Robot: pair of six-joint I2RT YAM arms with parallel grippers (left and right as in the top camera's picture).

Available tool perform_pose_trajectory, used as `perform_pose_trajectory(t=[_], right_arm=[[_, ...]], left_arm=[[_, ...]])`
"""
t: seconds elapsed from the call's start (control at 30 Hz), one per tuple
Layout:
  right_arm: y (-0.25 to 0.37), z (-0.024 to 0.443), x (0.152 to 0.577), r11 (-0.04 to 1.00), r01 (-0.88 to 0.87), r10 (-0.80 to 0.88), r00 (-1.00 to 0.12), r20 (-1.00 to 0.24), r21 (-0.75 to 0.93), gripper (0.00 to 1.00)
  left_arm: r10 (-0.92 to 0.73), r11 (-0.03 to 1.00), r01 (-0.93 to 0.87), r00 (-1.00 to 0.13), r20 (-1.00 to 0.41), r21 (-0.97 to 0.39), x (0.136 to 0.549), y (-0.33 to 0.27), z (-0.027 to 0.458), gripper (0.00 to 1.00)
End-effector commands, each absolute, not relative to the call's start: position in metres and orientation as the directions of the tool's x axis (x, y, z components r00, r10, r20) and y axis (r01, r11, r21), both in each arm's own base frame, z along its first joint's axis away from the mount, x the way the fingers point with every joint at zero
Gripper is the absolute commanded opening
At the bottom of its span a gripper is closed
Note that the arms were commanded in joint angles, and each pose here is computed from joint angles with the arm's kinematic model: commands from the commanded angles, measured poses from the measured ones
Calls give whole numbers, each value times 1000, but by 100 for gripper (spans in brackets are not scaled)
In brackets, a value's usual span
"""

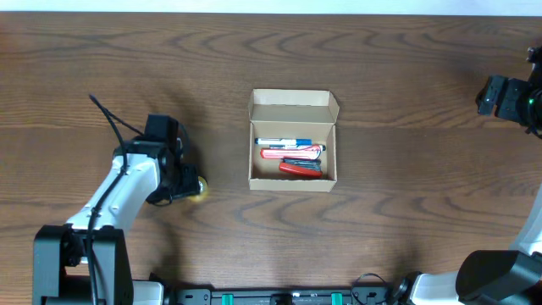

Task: Pack container
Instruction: 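Close the left gripper on the yellow tape roll and lift, then carry the tape roll into the box and release it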

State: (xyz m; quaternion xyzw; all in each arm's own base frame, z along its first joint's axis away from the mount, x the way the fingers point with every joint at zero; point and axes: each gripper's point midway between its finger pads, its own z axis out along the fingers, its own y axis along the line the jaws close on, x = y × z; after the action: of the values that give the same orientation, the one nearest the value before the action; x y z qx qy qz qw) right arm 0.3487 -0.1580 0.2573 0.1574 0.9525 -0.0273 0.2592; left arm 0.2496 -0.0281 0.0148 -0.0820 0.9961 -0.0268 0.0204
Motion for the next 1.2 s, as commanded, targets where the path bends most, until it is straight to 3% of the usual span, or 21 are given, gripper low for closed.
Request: perform_pose_trajectory(t=[0.0, 0.27, 0.47, 0.67, 0.77, 0.87, 1.17], right_arm=[[-159, 257, 348, 949, 313, 287, -816, -502, 35, 99], [-158, 257, 347, 949, 313, 288, -816, -501, 35, 99], [-158, 257, 347, 949, 313, 288, -817, -499, 36, 99], [-157, 257, 347, 950, 310, 287, -817, -499, 39, 99], [-157, 257, 347, 950, 310, 288, -817, -499, 40, 99], [-156, 257, 348, 951, 305, 287, -817, -500, 49, 99], [-156, 257, 348, 951, 305, 287, -816, -502, 48, 99]], left_arm=[[-154, 986, -152, -988, -26, -61, 245, -28, 10, 67], [-154, 986, -150, -987, -54, -67, 246, -28, 0, 75], [-154, 986, -150, -987, -50, -74, 242, -29, -5, 75], [-180, 981, -175, -982, -51, -85, 244, -31, -4, 57], [-200, 977, -195, -979, -51, -87, 244, -31, -4, 25], [-213, 974, -209, -976, -51, -88, 244, -31, -4, 7], [-207, 973, -197, -975, -81, -123, 261, -37, 17, 6]])
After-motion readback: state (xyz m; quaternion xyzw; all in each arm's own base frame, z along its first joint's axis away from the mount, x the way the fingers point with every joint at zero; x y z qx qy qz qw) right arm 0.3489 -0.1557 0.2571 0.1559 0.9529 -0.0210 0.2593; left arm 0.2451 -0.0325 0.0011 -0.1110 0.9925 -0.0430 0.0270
